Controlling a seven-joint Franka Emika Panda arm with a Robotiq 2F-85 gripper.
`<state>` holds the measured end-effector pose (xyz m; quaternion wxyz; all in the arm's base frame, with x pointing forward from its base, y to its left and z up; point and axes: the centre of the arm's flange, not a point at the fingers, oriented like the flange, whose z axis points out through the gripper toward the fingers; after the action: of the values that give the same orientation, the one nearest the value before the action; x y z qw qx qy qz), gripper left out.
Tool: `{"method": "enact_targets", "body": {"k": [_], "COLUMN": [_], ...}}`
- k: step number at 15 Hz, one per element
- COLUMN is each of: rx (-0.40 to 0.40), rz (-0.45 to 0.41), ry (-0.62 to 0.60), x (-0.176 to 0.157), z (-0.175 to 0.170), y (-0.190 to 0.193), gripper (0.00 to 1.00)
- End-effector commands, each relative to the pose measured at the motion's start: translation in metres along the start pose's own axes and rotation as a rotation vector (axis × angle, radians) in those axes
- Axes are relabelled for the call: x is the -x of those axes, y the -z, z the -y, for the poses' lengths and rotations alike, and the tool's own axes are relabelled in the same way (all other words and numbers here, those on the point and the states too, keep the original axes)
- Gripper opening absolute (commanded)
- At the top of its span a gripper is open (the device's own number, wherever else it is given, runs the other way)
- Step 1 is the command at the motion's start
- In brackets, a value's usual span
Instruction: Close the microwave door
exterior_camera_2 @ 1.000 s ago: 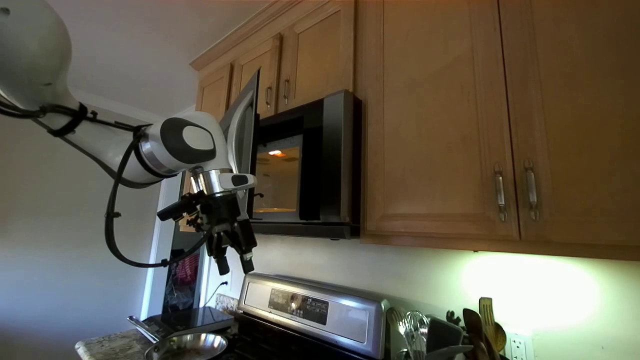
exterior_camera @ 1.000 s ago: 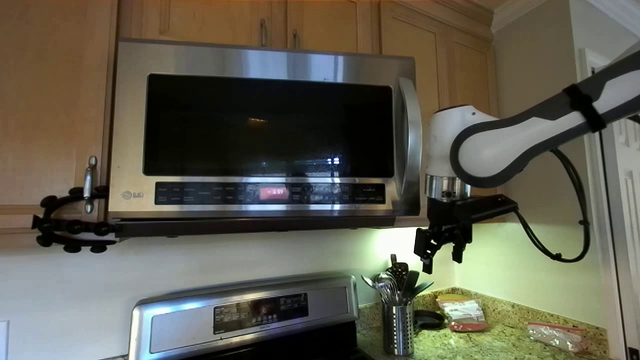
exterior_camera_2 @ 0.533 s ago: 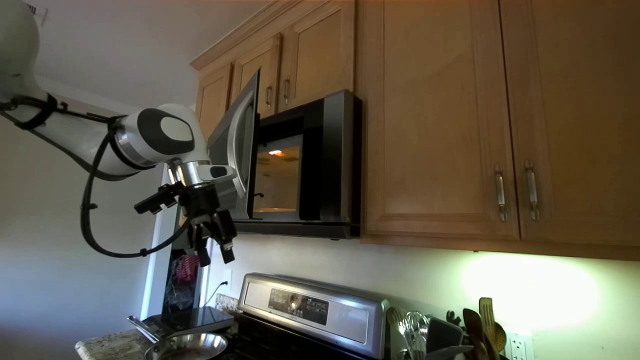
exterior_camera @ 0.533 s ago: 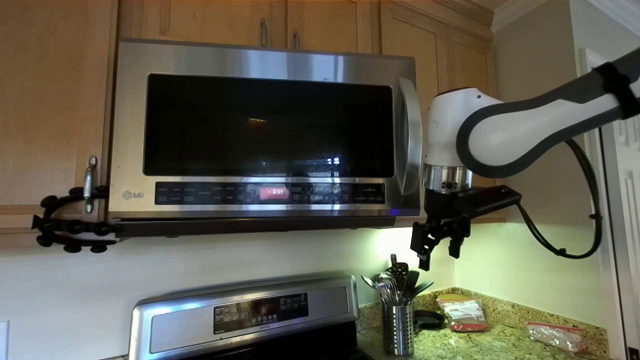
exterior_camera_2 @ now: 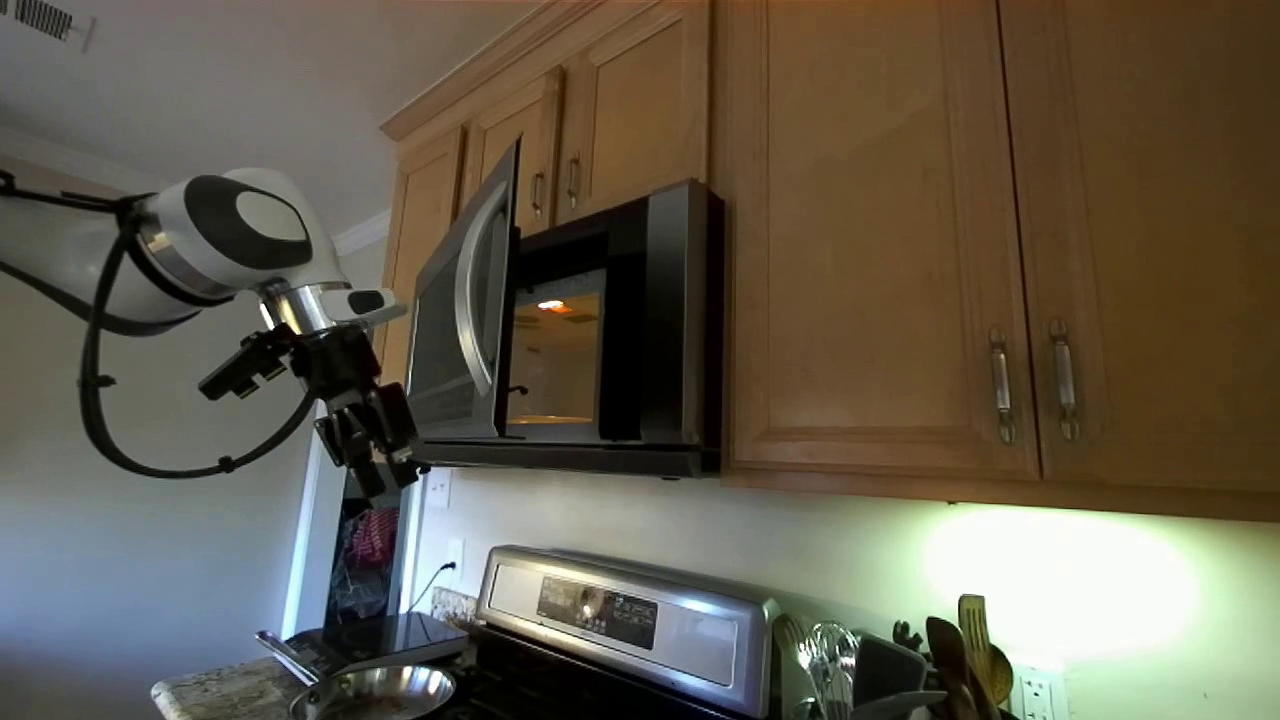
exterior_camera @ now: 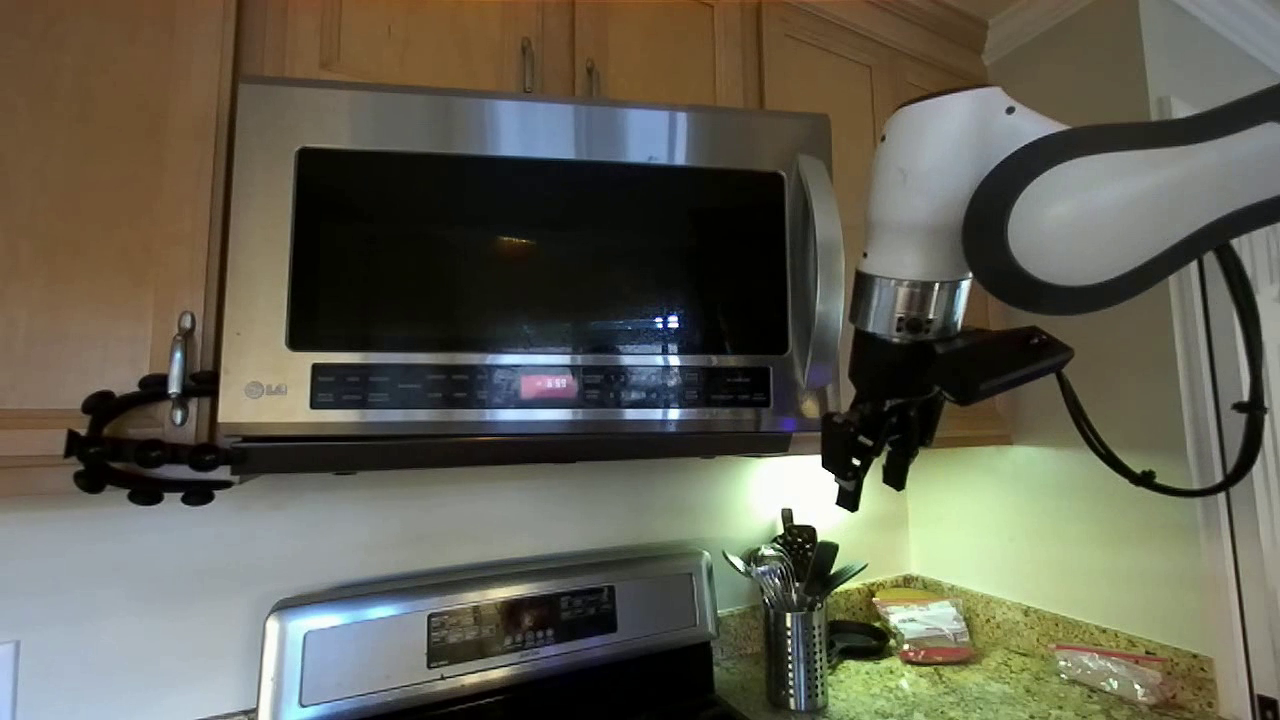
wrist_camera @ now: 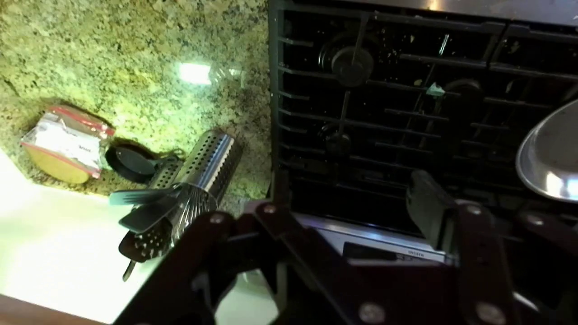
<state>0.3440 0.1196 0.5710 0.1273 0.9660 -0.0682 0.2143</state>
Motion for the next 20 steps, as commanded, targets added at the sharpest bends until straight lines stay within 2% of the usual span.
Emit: {"method": "enact_targets", "body": {"k": [1, 6, 7, 10, 13, 20], "rx": [0.055, 0.066, 0.061, 0.034, 0.013, -0.044], "rz": [-0.132, -0.295, -0.319, -0.385, -0.426, -0.440], "ry": [-0.011, -0.006, -0.010, -0.005, -0.007, 0.009], "x": [-0.002, -0.024, -0.028, -0.046, -0.062, -0.109], "z": [-0.003, -0.015, -0.016, -0.025, -0.042, -0.091], "y": [0.022, 0.044, 0.046, 0.045, 0.038, -0.003], "gripper": [0.39, 0.07, 0.04, 0.00, 0.03, 0.03]}}
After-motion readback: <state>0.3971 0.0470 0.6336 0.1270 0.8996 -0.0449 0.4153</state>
